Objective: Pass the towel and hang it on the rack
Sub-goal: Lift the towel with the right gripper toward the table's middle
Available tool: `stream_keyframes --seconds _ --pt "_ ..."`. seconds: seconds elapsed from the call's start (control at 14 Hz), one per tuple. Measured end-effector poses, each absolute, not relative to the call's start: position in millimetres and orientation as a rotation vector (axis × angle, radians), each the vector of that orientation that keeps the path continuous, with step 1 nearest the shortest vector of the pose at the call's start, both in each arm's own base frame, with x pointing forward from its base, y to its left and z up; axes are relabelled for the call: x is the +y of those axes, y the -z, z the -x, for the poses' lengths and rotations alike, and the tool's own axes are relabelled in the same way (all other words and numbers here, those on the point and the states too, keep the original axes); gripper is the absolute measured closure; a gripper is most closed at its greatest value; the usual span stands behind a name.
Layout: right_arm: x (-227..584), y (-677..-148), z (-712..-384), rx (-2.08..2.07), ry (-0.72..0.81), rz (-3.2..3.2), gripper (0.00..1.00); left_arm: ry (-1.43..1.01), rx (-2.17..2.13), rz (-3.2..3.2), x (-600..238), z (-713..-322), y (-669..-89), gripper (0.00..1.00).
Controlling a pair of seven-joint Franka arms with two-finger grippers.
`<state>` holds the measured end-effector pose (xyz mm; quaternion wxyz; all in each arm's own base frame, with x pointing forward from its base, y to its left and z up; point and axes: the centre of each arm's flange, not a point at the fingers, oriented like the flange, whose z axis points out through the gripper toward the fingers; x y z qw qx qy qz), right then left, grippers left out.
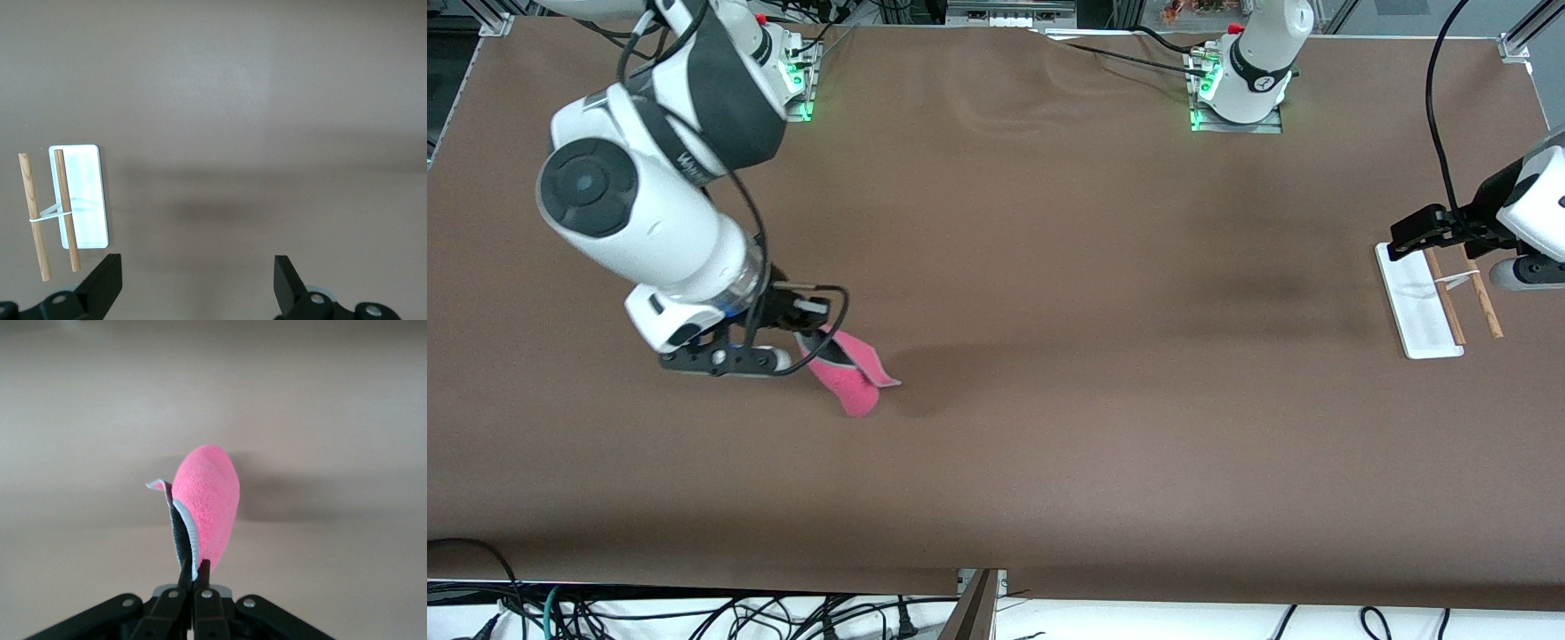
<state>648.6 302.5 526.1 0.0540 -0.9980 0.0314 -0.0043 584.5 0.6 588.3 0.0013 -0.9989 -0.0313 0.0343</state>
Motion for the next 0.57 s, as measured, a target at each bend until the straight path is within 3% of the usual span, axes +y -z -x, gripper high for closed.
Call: stream_keyframes --seconds 0.57 --pt "477.3 -557.4 -553.6 -0.016 0.191 2.880 0.98 -0.108 -0.105 3.135 3.1 -584.5 -588.2 0.00"
